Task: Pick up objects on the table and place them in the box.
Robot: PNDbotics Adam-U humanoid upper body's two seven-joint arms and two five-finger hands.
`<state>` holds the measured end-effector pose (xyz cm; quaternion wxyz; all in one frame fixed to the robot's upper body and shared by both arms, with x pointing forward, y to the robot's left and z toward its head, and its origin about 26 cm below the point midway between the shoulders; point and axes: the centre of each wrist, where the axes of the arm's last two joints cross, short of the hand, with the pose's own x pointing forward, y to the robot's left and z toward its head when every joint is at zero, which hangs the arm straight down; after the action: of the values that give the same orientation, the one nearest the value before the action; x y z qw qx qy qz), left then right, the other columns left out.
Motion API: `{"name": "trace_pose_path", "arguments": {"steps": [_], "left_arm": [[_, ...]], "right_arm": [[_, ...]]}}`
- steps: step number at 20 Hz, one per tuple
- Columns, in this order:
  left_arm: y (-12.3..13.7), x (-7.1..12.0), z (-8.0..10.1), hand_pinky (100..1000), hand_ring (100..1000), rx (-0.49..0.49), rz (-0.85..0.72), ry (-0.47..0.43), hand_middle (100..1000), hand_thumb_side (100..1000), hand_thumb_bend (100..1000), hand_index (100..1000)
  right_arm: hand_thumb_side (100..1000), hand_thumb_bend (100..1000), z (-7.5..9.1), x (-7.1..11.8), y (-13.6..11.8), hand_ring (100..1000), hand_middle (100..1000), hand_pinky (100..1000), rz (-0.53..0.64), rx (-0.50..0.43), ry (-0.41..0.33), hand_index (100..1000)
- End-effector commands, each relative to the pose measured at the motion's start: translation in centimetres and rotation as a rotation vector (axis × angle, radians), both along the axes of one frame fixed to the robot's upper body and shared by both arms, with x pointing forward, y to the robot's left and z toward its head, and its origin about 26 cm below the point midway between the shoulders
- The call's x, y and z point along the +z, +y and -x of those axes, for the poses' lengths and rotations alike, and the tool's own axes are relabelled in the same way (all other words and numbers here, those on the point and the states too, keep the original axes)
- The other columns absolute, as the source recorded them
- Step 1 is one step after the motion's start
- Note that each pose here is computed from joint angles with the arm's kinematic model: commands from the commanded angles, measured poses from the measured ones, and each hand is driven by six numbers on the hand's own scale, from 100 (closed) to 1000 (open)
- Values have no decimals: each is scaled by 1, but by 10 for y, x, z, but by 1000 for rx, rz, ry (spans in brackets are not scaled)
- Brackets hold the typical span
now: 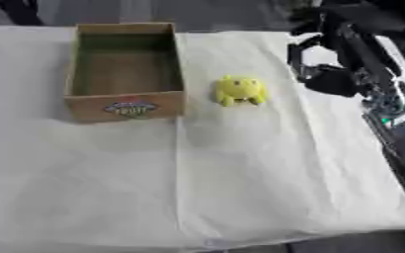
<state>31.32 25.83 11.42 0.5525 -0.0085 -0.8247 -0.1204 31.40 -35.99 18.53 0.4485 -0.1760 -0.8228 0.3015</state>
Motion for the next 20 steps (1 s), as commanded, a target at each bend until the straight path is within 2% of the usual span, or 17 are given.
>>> {"name": "trace_pose_path", "arguments": {"steps": [1, 8, 13, 20], "left_arm": [[0, 8, -1, 643, 847, -9, -4, -27, 612, 628, 207, 693], [-1, 8, -1, 642, 846, -18, -4, -27, 612, 626, 209, 692], [-2, 8, -1, 643, 845, -25, -4, -26, 613, 626, 209, 693], [-4, 9, -2, 642, 845, -39, -6, -28, 613, 626, 210, 693]], "right_arm": [[100, 100, -5, 13, -10, 811, 808, 694, 81, 5, 1, 881], [113, 100, -25, 16, -21, 836, 823, 719, 187, 33, 46, 883], [161, 103, -39, 19, -25, 860, 838, 742, 252, 52, 68, 888], [216, 179, -62, 22, -28, 887, 854, 770, 372, 57, 83, 896]]}}
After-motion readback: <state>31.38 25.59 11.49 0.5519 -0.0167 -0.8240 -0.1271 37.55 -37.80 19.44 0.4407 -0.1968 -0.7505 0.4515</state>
